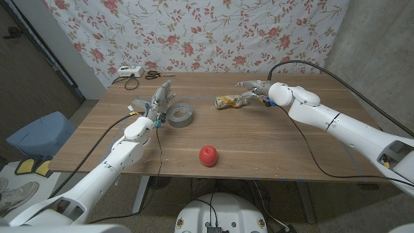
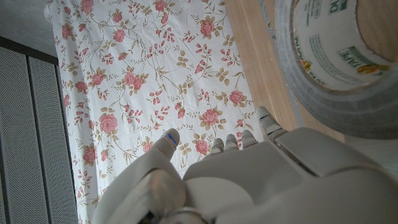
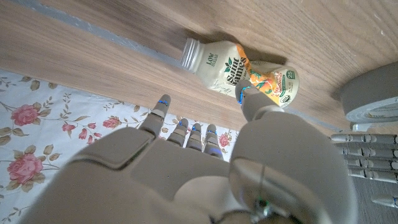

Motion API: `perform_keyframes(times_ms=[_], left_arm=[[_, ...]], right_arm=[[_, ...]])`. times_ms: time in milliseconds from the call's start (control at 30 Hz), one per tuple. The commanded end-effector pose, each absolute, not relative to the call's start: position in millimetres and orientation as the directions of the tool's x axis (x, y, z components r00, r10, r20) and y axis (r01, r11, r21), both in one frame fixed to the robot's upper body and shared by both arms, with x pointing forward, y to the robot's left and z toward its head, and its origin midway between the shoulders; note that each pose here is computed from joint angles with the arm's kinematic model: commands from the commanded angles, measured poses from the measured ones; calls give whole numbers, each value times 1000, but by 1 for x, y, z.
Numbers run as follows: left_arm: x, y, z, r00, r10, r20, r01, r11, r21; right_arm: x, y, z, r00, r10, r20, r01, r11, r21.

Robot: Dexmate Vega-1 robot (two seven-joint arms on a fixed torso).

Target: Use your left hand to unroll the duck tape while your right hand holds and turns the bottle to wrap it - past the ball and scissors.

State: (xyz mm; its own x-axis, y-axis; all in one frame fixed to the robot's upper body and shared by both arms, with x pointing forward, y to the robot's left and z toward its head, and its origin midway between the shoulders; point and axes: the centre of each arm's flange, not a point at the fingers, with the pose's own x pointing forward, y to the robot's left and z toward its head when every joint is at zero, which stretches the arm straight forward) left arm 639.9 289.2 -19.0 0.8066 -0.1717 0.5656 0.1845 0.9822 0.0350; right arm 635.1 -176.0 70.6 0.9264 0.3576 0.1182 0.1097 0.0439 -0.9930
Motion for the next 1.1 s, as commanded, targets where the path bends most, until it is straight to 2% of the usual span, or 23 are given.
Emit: perform_keyframes(times_ms=[33,1100], left_arm=[[641,288,-19,812,-164,560,179,983,29],[651,289,-12,828,-140,543,151,988,24]], right_arm=[[645,-156,81,957,284,59,96,-118,-988],[686,-118,77,954,280,-105,-9,-325,-946]])
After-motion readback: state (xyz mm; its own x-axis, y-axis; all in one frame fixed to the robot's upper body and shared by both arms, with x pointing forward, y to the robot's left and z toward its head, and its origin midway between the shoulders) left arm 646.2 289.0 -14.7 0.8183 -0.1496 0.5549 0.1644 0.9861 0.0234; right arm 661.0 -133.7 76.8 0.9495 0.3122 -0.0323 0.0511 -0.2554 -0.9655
